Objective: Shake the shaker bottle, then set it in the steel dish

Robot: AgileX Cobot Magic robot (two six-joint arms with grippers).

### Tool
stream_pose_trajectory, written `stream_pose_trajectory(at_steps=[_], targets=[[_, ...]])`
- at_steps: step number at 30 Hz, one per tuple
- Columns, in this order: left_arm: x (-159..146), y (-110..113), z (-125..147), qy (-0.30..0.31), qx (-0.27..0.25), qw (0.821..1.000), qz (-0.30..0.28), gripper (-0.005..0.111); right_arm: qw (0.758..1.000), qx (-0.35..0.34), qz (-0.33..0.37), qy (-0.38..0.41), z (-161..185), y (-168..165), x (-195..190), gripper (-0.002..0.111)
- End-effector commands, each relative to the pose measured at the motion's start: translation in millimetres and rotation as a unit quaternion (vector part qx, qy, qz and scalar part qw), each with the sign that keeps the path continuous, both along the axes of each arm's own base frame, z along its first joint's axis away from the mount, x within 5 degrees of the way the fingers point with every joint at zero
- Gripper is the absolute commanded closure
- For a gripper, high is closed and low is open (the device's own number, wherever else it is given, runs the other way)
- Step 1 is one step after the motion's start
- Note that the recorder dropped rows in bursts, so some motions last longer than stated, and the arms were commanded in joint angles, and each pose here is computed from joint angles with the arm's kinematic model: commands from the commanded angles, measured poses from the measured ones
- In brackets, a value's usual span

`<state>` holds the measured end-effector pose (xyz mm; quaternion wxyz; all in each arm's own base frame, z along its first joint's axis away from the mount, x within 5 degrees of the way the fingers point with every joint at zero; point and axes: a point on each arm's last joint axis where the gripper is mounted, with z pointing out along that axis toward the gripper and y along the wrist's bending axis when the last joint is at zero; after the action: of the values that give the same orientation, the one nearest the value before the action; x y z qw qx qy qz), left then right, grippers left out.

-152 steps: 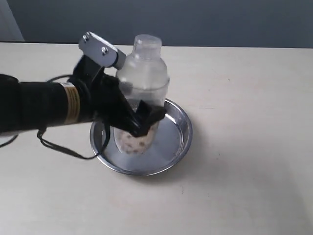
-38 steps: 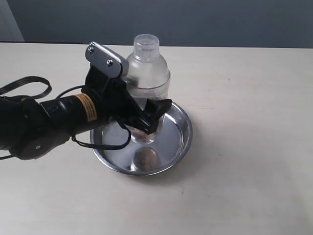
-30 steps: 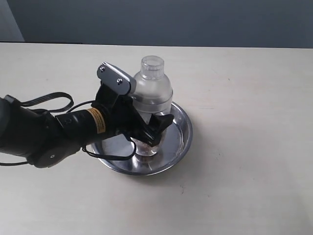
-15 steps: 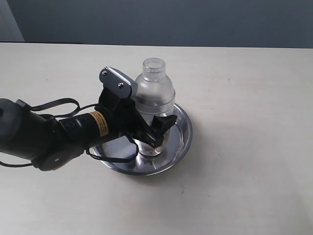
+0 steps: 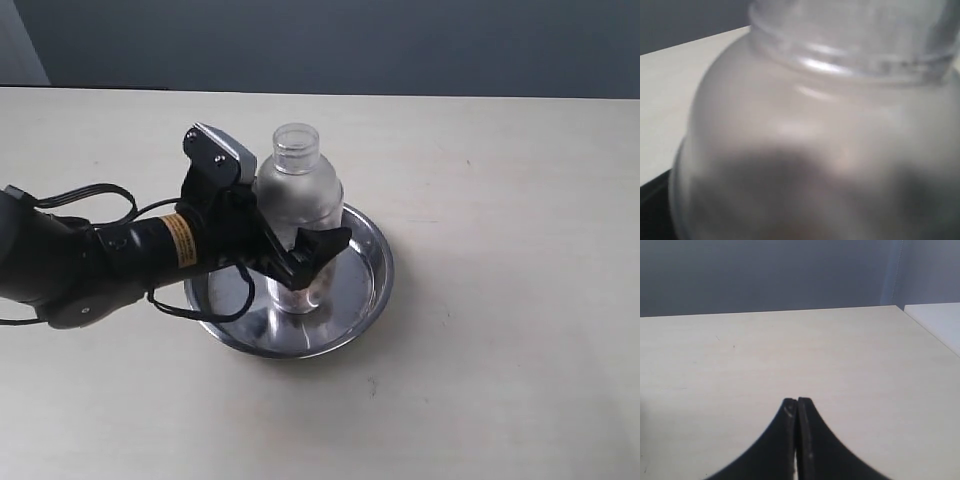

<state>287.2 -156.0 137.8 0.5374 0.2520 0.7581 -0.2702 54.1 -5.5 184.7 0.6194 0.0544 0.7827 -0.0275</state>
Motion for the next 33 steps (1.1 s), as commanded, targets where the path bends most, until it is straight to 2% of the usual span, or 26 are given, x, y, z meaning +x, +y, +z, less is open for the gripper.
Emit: stream_pose_trajectory(at_steps=[1, 8, 16, 22, 25, 28, 33], targets=[[-2.3, -1.1, 5.2, 0.002, -0.029, 0.999, -0.032, 0.002, 1.0, -0.002, -0.002, -0.008, 1.0, -0.2, 0.0, 0.109], [-1.4, 1.3, 19.4, -0.019, -0.049, 0.998, -0.024, 0.002, 1.0, -0.002, -0.002, -0.008, 1.0, -0.2, 0.0, 0.109], [3.4, 22.2, 52.5, -0.066, -0.063, 0.996, 0.012, 0.002, 1.0, -0.002, -0.002, -0.008, 1.0, -0.2, 0.0, 0.109], [-1.7, 36.2, 88.0, -0.113, -0.067, 0.991, 0.033, 0.002, 1.0, -0.002, -0.002, -0.008, 1.0, -0.2, 0.0, 0.109], [-10.5, 45.4, 112.8, -0.134, -0.051, 0.988, 0.053, 0.007, 1.0, -0.002, -0.002, -0.008, 1.0, -0.2, 0.0, 0.109], [-28.3, 59.1, 139.8, -0.129, -0.004, 0.987, 0.097, 0.029, 1.0, -0.002, -0.002, -0.008, 1.0, -0.2, 0.0, 0.109], [-71.9, 82.5, 174.7, -0.079, 0.03, 0.98, 0.179, 0.097, 1.0, -0.002, -0.002, -0.008, 1.0, -0.2, 0.0, 0.109]])
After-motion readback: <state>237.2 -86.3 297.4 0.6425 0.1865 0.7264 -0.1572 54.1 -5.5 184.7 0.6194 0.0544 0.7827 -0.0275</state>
